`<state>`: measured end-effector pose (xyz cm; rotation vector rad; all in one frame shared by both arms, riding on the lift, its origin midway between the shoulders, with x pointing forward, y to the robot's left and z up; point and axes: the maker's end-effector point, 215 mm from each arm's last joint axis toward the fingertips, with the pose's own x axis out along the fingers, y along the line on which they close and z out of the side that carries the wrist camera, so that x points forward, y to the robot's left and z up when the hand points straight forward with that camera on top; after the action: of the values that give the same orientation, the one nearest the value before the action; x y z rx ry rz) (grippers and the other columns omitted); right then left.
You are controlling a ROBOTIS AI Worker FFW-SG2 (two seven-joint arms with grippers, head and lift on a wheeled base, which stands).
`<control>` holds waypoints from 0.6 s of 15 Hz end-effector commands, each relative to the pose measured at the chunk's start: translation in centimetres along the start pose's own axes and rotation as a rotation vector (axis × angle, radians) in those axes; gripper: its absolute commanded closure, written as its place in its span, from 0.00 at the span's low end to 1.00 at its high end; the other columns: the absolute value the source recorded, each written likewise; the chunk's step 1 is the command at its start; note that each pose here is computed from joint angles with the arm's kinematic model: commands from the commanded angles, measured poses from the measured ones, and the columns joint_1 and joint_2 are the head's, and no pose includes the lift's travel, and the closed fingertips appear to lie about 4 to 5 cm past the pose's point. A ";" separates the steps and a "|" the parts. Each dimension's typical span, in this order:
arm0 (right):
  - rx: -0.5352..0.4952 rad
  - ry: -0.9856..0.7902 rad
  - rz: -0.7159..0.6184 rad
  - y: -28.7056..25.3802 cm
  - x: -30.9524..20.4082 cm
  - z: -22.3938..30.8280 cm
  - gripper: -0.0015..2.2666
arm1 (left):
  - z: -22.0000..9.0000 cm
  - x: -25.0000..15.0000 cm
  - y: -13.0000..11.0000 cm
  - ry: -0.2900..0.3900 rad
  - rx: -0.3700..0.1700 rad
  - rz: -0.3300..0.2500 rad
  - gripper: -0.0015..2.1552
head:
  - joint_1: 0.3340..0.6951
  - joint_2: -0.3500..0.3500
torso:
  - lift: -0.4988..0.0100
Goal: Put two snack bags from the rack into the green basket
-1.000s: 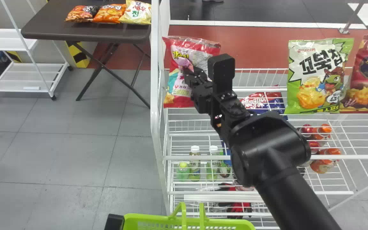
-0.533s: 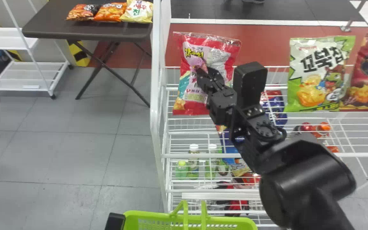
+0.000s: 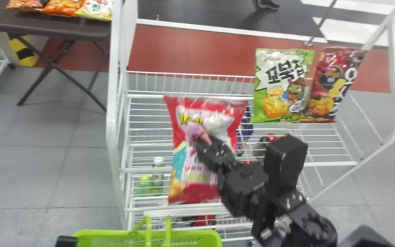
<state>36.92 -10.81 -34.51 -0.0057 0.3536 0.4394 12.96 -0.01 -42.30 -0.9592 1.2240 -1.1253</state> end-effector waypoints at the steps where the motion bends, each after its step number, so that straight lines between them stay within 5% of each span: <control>1: -0.003 0.200 0.020 0.9 -3.6 -5.2 0.94 | 0.2 0.0 0.1 -0.031 -0.005 -0.011 0.70 | 1.00 0.14 | 0.97; 5: -0.001 0.495 0.032 2.1 -8.0 -14.2 0.94 | 0.2 0.0 0.2 -0.052 -0.005 -0.016 0.70 | 1.00 0.00 | 0.97; 9: 0.054 0.709 0.155 8.2 -11.8 -21.5 0.94 | 0.3 0.1 -0.3 -0.052 0.004 -0.028 0.70 | 1.00 0.00 | 0.97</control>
<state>19.02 -11.52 -48.57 -0.0997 1.0037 0.5310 13.24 0.01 -42.21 -0.9989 1.1724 -1.1110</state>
